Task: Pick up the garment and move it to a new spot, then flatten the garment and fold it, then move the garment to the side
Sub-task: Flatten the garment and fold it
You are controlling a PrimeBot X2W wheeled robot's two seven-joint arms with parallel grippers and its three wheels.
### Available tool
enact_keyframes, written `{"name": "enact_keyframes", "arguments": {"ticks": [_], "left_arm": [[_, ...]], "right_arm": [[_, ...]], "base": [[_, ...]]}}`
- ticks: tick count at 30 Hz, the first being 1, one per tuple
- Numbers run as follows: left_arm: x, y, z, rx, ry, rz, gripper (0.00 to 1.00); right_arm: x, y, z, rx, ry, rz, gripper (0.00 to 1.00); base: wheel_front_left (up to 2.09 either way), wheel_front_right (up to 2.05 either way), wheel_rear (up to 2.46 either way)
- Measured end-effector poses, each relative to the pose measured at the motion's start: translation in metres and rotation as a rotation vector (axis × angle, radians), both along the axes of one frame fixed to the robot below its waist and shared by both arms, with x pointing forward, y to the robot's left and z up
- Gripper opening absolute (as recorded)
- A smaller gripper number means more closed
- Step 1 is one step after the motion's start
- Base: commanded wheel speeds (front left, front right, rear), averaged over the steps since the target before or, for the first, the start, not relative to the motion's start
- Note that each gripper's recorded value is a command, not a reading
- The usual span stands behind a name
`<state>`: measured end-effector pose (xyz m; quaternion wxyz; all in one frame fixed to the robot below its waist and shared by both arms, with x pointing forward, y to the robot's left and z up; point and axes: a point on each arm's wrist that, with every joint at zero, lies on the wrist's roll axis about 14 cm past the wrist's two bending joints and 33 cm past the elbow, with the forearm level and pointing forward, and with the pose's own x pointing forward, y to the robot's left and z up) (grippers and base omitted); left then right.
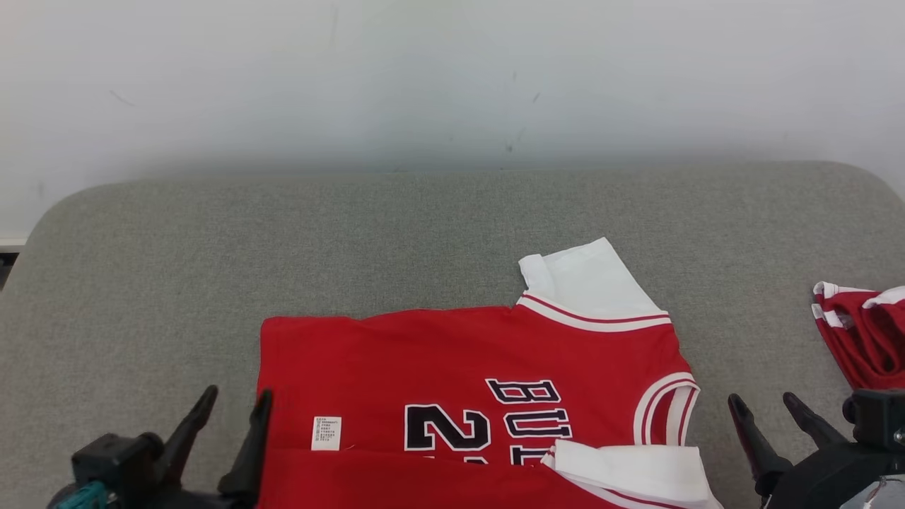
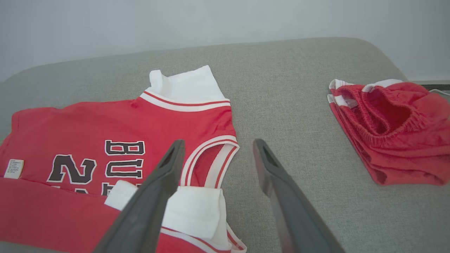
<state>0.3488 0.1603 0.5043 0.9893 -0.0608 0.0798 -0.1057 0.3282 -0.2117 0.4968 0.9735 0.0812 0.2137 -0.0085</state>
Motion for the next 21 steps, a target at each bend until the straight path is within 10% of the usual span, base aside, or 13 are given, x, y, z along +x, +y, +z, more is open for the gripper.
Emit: {"name": "enact_keyframes", "arguments": {"ticks": [21], "left_arm": [[0.002, -0.019, 0.002, 0.058, -0.098, -0.015, 1.00]], "right_arm": [[0.037, 0.024, 0.047, -0.004, -0.408, -0.016, 1.00]], "base": [[0.00, 0.00, 0.00]]}}
